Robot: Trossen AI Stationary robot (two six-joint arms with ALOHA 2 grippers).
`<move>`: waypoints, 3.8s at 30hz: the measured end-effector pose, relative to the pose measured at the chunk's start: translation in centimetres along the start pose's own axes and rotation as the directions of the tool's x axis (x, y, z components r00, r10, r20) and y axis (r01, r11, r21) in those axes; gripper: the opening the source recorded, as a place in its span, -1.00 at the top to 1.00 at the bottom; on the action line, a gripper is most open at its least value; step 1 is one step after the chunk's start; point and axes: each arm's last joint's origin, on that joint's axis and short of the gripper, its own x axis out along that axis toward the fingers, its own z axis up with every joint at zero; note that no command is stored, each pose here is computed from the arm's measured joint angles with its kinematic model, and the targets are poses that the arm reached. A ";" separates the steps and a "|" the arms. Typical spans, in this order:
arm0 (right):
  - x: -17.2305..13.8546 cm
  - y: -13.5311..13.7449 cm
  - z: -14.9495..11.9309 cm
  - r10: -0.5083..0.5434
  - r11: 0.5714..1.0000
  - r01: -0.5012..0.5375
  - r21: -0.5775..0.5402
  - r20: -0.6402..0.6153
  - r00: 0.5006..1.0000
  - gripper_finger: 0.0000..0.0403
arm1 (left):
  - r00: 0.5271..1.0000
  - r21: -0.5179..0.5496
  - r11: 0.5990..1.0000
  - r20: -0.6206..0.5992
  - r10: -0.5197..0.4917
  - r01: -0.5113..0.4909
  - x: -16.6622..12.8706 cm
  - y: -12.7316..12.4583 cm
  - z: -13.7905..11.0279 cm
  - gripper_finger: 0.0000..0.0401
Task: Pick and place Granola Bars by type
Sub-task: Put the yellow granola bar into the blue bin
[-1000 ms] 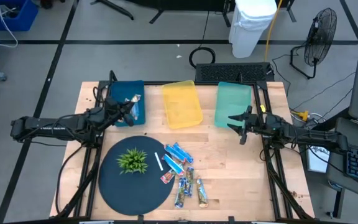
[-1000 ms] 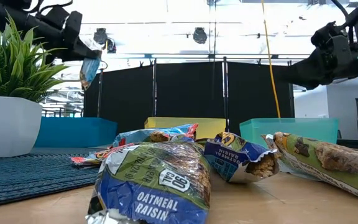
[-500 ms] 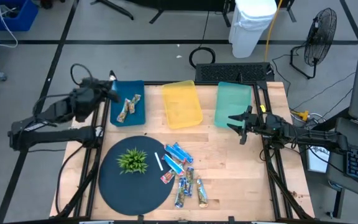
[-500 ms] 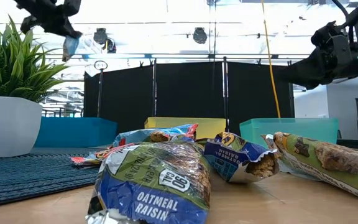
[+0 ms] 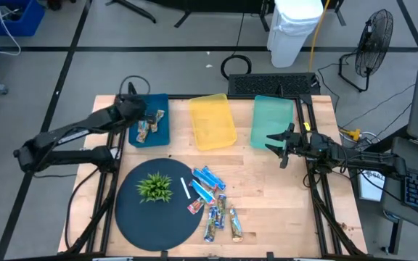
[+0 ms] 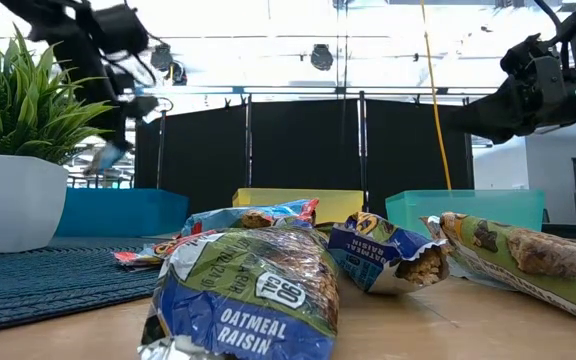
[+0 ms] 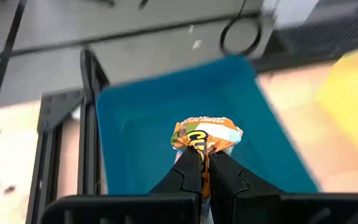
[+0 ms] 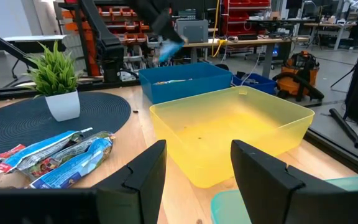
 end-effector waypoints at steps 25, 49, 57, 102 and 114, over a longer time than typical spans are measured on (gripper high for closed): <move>0.0 0.0 0.0 0.000 1.000 0.000 0.000 0.001 1.000 0.15 | 0.973 0.052 0.981 -0.127 0.192 -0.186 4.8 -0.3 -0.7 0.87; 0.0 0.0 0.0 0.000 1.000 0.000 0.000 0.001 1.000 0.15 | 0.973 0.057 0.980 -0.123 0.196 -0.190 4.7 -0.3 -0.7 0.79; 0.0 0.0 0.0 0.000 1.000 0.000 0.000 0.000 1.000 0.15 | 0.973 0.047 0.980 -0.122 0.197 -0.192 4.7 -0.3 -0.7 0.58; 0.0 0.0 0.2 0.001 1.000 -0.001 0.008 0.018 1.000 0.15 | 0.322 0.616 0.148 -0.182 -0.929 0.773 -4.6 -12.4 -5.7 -0.12; 0.0 0.0 0.2 0.001 1.000 -0.001 0.008 0.017 1.000 0.15 | 0.308 0.581 0.331 0.141 -0.941 0.743 -0.2 -6.7 -8.4 0.05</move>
